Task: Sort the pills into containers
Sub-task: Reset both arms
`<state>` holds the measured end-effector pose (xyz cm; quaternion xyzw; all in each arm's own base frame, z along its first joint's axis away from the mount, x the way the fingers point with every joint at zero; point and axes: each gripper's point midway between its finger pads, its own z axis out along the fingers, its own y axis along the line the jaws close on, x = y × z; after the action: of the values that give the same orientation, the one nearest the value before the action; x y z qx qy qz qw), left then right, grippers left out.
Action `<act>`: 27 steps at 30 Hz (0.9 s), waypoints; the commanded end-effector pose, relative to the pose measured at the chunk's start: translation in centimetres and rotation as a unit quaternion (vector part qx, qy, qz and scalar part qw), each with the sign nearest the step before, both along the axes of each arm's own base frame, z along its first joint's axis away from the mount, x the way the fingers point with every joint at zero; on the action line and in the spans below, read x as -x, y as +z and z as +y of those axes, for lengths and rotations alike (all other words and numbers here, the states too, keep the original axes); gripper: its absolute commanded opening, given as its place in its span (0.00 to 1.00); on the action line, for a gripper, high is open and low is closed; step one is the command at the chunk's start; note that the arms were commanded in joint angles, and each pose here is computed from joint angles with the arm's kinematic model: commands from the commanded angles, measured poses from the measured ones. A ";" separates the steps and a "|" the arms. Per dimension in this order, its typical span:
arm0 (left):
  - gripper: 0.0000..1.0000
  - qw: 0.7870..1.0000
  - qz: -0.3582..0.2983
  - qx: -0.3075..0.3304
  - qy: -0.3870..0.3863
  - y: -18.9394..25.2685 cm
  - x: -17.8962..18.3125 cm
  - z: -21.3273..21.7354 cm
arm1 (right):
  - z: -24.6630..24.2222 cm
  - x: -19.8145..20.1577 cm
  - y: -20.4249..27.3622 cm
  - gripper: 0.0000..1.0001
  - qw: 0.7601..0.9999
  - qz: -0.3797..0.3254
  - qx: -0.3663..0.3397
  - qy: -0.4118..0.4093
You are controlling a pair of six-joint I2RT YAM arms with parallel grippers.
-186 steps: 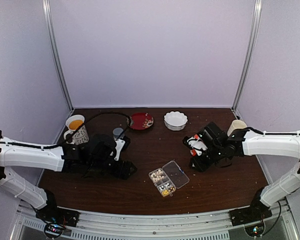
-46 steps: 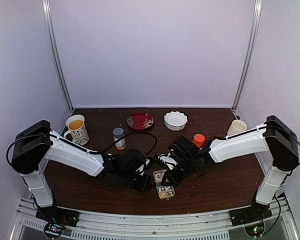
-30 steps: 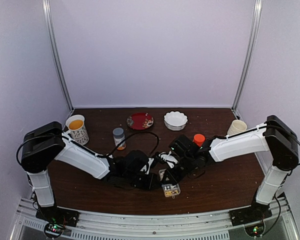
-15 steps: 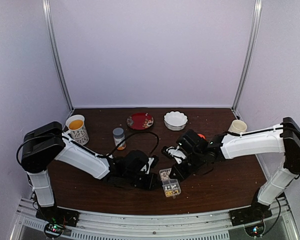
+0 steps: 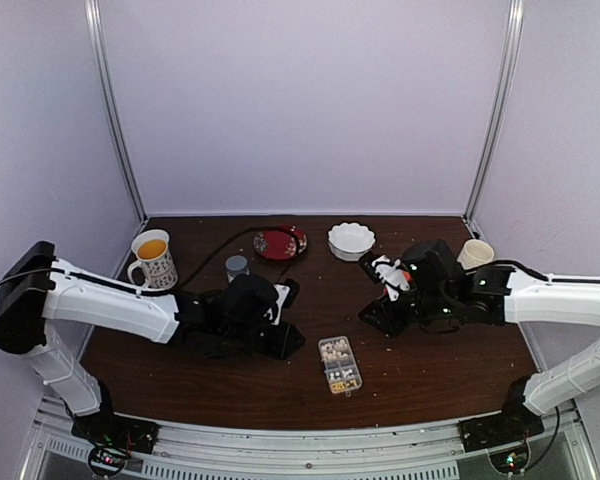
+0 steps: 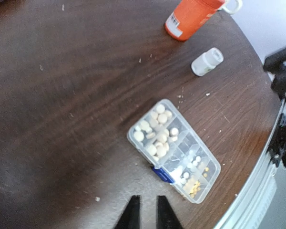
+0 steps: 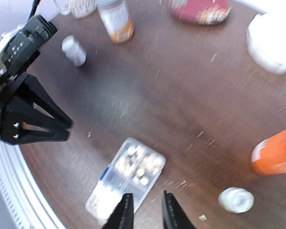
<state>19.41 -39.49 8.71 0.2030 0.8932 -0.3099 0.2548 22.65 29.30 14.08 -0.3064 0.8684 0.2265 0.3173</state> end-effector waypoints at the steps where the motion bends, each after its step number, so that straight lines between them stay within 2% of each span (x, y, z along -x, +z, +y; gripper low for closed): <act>1: 0.33 0.991 -0.097 -0.059 0.068 3.9 -3.3 5.1 | -3.2 -2.8 6.4 0.28 0.984 -0.150 -0.046 -0.084; 2: 0.43 0.988 -0.111 -0.068 0.086 4.5 -4.0 6.6 | -4.2 -3.0 7.6 0.34 0.977 -0.178 -0.055 -0.099; 3: 0.56 0.985 -0.123 -0.070 0.103 5.3 -4.6 8.1 | -5.2 -3.0 8.7 0.46 0.971 -0.203 -0.062 -0.115; 5: 0.82 0.978 -0.148 -0.068 0.130 6.9 -5.6 10.9 | -7.4 -3.0 10.1 0.73 0.956 -0.250 -0.066 -0.143; 6: 0.95 0.974 -0.163 -0.065 0.144 7.9 -6.0 12.3 | -8.6 -3.1 10.7 0.91 0.947 -0.271 -0.063 -0.163; 7: 0.97 0.969 -0.177 -0.067 0.157 8.6 -6.4 13.8 | -9.8 -3.3 11.2 0.98 0.937 -0.291 -0.058 -0.185; 9: 0.97 0.957 -0.212 -0.066 0.185 10.9 -7.1 16.5 | -12.2 -3.6 12.3 1.00 0.915 -0.332 -0.047 -0.226; 14: 0.98 0.915 -0.296 -0.104 0.254 15.1 -8.4 22.8 | -15.6 -3.6 14.4 1.00 0.872 -0.414 -0.005 -0.261; 19: 0.97 0.876 -0.361 -0.149 0.283 16.8 -9.1 26.8 | -20.0 -4.1 15.4 1.00 0.828 -0.448 -0.014 -0.336; 24: 0.98 0.822 -0.422 -0.180 0.339 17.6 -9.2 30.3 | -22.8 -5.3 13.9 1.00 0.812 -0.453 -0.035 -0.367; 27: 0.98 0.806 -0.441 -0.192 0.345 17.7 -8.9 31.1 | -25.2 -6.1 12.0 1.00 0.799 -0.443 -0.041 -0.404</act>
<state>28.16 -10.37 23.33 0.0675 0.7845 0.0499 0.6144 28.10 6.03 26.71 -0.0237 0.6856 -0.0604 0.7250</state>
